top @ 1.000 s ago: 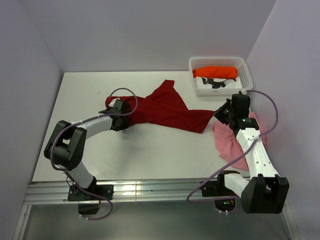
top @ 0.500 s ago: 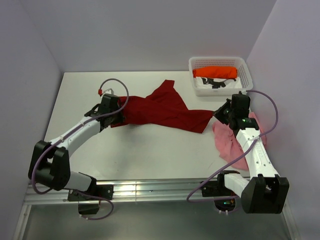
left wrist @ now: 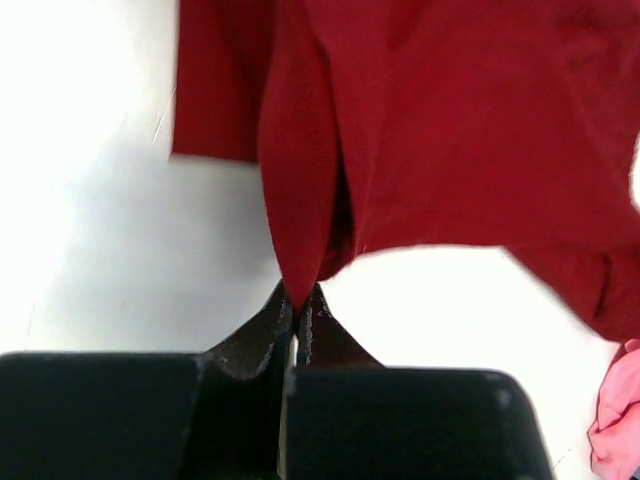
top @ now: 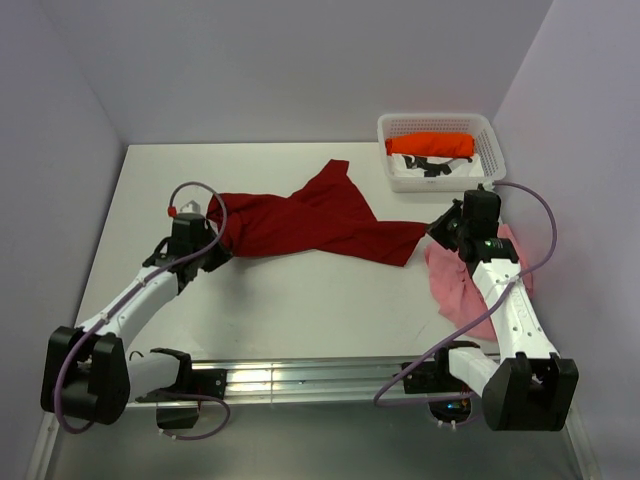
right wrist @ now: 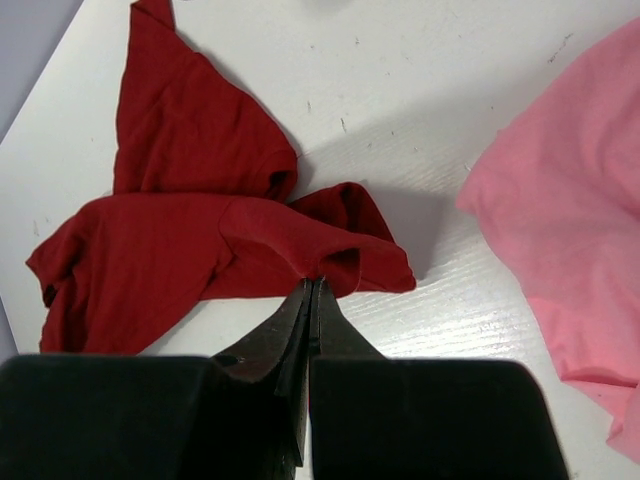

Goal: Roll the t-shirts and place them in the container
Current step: Flatten the tshirt

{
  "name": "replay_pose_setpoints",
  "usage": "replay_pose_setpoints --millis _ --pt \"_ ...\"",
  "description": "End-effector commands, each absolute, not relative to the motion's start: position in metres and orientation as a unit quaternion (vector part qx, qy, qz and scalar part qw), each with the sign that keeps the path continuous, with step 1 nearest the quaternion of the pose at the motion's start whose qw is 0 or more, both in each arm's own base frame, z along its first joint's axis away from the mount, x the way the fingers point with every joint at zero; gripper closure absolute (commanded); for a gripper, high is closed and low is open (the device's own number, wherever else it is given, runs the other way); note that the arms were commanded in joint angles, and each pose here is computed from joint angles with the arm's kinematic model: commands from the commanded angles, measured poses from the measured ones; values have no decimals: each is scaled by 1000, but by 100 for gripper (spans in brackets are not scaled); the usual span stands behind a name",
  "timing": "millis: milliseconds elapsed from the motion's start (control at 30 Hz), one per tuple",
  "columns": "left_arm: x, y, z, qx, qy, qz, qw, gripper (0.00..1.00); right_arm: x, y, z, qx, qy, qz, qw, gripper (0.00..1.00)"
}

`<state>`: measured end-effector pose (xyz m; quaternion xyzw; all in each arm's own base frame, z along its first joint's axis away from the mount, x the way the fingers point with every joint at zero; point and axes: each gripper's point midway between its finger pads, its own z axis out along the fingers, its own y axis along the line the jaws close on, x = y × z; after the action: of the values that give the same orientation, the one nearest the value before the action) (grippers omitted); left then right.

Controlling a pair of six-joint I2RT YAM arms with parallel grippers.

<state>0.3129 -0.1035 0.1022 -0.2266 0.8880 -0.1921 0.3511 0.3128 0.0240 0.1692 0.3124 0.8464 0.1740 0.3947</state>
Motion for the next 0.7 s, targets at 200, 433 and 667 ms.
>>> replay_pose_setpoints --millis 200,433,667 --pt "291 -99 89 -277 853 -231 379 7 309 22 169 301 847 170 404 100" --pt "298 -90 86 -277 854 -205 390 1 310 23 169 299 848 173 403 100" --pt "311 -78 69 -280 861 -167 390 6 310 23 168 298 849 172 402 100"
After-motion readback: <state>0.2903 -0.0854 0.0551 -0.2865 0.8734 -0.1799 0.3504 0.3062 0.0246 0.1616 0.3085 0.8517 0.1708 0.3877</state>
